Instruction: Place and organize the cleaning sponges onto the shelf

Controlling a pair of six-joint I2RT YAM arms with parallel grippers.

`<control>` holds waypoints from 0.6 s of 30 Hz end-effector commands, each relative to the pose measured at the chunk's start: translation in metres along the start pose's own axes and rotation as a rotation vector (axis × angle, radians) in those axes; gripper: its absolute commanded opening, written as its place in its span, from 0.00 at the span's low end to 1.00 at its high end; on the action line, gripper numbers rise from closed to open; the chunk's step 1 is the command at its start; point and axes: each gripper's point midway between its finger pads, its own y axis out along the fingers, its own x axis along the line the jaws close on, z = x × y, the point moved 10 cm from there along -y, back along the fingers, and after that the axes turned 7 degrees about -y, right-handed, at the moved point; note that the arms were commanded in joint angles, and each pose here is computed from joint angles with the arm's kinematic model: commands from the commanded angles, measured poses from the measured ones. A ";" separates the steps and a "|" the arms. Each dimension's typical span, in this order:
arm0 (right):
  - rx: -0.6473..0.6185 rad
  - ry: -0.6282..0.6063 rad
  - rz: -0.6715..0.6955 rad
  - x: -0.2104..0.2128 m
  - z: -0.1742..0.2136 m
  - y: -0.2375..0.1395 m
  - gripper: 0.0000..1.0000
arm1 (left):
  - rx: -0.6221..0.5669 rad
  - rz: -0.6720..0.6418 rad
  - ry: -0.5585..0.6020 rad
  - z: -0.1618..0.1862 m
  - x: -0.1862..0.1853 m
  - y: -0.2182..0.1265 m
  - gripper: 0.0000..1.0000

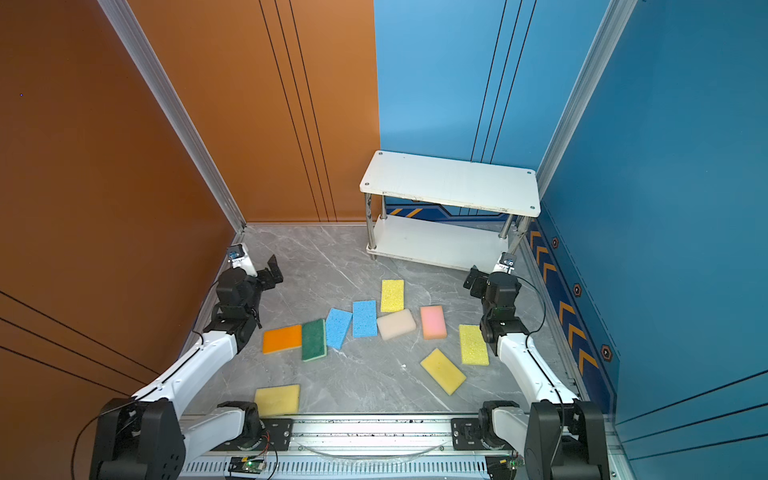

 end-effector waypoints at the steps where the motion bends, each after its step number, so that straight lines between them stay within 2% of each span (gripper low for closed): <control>1: 0.223 0.087 0.013 -0.004 0.011 -0.022 1.00 | 0.193 0.136 -0.067 0.015 -0.013 -0.007 0.98; 6: 0.331 0.161 -0.089 0.002 0.000 -0.050 1.00 | 0.289 0.309 -0.119 0.017 -0.032 -0.025 0.98; 12: 0.501 0.212 -0.208 0.012 -0.002 -0.070 1.00 | 0.431 0.410 -0.209 0.017 -0.046 -0.037 0.98; 18: 0.502 0.234 -0.297 0.021 -0.021 -0.102 1.00 | 0.462 0.453 -0.317 0.008 -0.052 -0.046 0.98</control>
